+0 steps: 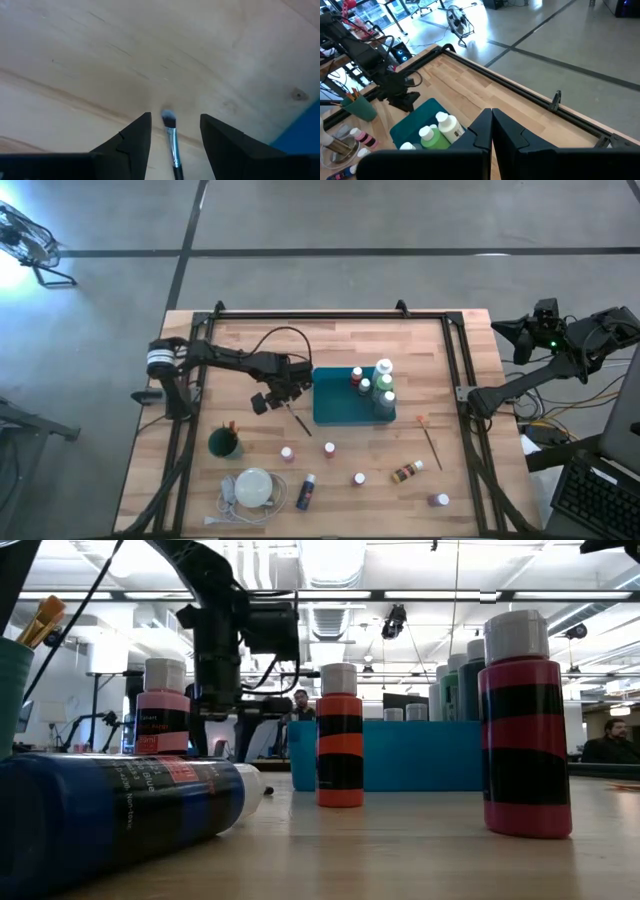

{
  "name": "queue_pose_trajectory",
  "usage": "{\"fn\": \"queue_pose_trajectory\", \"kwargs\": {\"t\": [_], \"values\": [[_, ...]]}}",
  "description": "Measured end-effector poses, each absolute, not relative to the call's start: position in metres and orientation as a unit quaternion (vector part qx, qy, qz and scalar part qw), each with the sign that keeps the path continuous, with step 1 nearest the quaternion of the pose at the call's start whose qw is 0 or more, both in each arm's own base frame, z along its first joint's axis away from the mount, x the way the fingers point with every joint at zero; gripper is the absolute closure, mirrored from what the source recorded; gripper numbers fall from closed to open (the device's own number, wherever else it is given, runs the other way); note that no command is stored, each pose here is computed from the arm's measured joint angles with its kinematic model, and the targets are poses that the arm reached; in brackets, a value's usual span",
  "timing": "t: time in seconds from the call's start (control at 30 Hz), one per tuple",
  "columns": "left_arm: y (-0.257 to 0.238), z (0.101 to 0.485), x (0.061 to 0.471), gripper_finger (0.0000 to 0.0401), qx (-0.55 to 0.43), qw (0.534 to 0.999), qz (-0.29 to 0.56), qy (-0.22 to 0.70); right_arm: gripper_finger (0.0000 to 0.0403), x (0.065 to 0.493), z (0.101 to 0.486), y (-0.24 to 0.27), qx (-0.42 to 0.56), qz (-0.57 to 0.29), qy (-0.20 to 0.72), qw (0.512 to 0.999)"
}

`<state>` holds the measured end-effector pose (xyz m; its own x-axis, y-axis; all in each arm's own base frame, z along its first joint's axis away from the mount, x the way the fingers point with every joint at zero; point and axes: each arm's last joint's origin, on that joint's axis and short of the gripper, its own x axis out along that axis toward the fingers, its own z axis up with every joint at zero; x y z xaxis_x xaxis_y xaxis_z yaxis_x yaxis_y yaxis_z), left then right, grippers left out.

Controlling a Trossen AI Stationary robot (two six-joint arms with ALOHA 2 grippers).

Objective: Pick & Place Paint Supplies
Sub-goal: Put the silver paintbrush into the green cup

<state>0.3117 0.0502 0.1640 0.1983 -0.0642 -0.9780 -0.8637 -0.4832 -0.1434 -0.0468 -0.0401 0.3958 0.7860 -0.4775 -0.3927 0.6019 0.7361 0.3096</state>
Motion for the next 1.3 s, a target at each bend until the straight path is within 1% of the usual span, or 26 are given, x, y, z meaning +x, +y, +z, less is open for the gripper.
{"fn": "queue_pose_trajectory", "kwargs": {"t": [0.23,0.47,0.7,1.17,1.3], "values": [[0.0499,0.1612,0.3102,0.0227,-0.678,0.374,0.533,0.341,0.0394,-0.0468,0.3958,-0.0401,0.214,-0.293,0.145,0.92],[0.0495,0.1554,0.3109,0.0227,-0.68,0.358,0.538,0.346,0.0394,-0.0467,0.3958,-0.0401,0.214,-0.293,0.145,0.92],[0.0495,0.1552,0.3112,0.0231,-0.682,0.356,0.537,0.345,0.0394,-0.0468,0.3958,-0.0401,0.214,-0.293,0.145,0.92],[0.0461,0.1547,0.3128,0.0324,-0.688,0.353,0.526,0.354,0.0394,-0.0468,0.3958,-0.0401,0.214,-0.293,0.145,0.92],[0.0453,0.1547,0.3131,0.0345,-0.677,0.375,0.516,0.368,0.0394,-0.0468,0.3959,-0.0401,0.214,-0.293,0.145,0.92]]}}
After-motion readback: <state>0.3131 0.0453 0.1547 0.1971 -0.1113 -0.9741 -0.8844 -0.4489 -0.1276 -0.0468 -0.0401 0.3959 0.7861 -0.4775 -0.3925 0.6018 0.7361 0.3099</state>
